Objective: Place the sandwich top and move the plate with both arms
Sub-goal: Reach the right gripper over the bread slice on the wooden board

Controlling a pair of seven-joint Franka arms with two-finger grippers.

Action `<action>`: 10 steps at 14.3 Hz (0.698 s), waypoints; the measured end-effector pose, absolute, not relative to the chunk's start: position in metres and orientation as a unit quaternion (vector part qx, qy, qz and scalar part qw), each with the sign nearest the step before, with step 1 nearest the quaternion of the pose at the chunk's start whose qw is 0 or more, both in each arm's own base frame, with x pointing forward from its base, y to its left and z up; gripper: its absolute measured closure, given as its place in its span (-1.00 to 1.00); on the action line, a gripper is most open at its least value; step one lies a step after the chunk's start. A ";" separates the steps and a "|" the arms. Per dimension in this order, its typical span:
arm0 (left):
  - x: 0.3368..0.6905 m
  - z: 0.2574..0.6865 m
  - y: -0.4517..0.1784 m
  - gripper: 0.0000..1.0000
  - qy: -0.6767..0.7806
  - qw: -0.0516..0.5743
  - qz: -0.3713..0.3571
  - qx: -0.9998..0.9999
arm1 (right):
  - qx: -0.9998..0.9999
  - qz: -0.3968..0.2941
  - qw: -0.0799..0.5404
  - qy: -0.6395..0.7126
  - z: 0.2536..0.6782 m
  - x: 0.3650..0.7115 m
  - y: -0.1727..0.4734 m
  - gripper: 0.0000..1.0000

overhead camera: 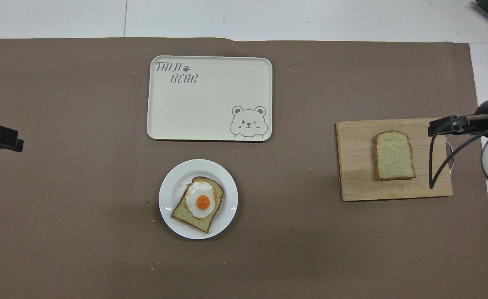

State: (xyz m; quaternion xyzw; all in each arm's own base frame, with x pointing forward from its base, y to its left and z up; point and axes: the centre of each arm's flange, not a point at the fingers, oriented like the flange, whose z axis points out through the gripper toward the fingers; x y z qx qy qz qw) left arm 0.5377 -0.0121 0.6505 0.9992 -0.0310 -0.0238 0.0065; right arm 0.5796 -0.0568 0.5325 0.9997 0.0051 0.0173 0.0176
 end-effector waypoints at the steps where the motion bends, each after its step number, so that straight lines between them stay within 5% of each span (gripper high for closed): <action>1: 0.538 0.651 -0.012 -1.00 -0.031 0.007 -0.024 0.999 | 1.000 0.017 0.018 0.007 0.520 0.585 -0.062 -1.00; 10: 0.538 0.650 -0.012 -1.00 -0.031 0.007 -0.024 0.999 | 1.000 0.004 0.002 0.023 0.421 0.598 -0.074 -1.00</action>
